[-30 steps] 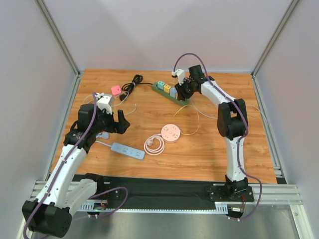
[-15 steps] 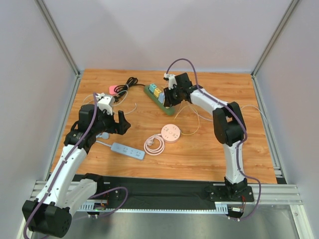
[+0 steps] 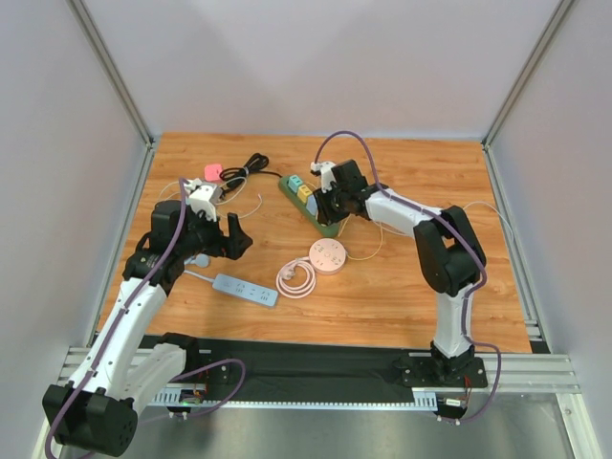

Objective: Pull the plug off the socket
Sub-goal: Move the socket to the center of the board.

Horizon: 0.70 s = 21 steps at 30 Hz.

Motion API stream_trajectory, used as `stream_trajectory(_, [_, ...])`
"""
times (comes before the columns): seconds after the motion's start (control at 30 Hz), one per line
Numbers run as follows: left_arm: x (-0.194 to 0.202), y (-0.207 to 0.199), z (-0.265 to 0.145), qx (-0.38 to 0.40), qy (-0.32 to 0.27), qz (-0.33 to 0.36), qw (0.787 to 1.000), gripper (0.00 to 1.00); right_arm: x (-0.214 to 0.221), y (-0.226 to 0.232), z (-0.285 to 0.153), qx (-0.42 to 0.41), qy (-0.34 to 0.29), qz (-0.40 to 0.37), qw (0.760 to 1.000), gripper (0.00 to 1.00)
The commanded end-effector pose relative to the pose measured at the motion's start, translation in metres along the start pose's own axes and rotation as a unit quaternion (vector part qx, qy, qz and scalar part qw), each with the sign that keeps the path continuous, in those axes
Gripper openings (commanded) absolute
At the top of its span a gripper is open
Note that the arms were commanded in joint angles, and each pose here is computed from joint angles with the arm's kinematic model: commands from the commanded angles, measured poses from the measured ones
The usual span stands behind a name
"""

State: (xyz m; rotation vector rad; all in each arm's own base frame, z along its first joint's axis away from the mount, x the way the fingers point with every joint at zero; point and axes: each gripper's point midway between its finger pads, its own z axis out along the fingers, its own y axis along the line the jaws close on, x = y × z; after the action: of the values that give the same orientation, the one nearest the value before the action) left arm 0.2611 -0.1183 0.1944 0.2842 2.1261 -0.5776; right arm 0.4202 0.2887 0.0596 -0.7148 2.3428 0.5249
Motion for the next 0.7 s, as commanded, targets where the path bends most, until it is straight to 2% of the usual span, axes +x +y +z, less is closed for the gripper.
stream_trajectory(0.0, [-0.007, -0.010, 0.000, 0.026, -0.018, 0.005, 0.999, 1.00, -0.006, -0.005, -0.032, 0.023, -0.023, -0.062, 0.998, 0.00])
stream_trajectory(0.23, [-0.006, -0.026, 0.005, 0.077, -0.020, -0.010, 0.997, 1.00, 0.036, 0.004, -0.052, -0.009, 0.009, -0.134, 0.991, 0.00])
stream_trajectory(0.43, [-0.011, -0.048, 0.027, 0.126, -0.012, -0.096, 0.987, 0.92, 0.053, -0.004, -0.062, 0.011, 0.007, -0.179, 0.984, 0.00])
stream_trajectory(0.47, [-0.021, -0.052, 0.032, 0.135, -0.031, -0.102, 0.985, 0.90, 0.056, -0.004, -0.062, 0.011, 0.008, -0.182, 0.983, 0.00])
stream_trajectory(0.5, [-0.018, -0.053, 0.040, 0.136, -0.020, -0.143, 0.980, 0.85, 0.056, -0.004, -0.063, 0.009, 0.007, -0.185, 0.983, 0.00])
stream_trajectory(0.67, [-0.039, -0.057, 0.071, 0.138, -0.046, -0.173, 0.974, 0.83, 0.068, 0.007, -0.062, -0.032, 0.030, -0.203, 0.978, 0.00])
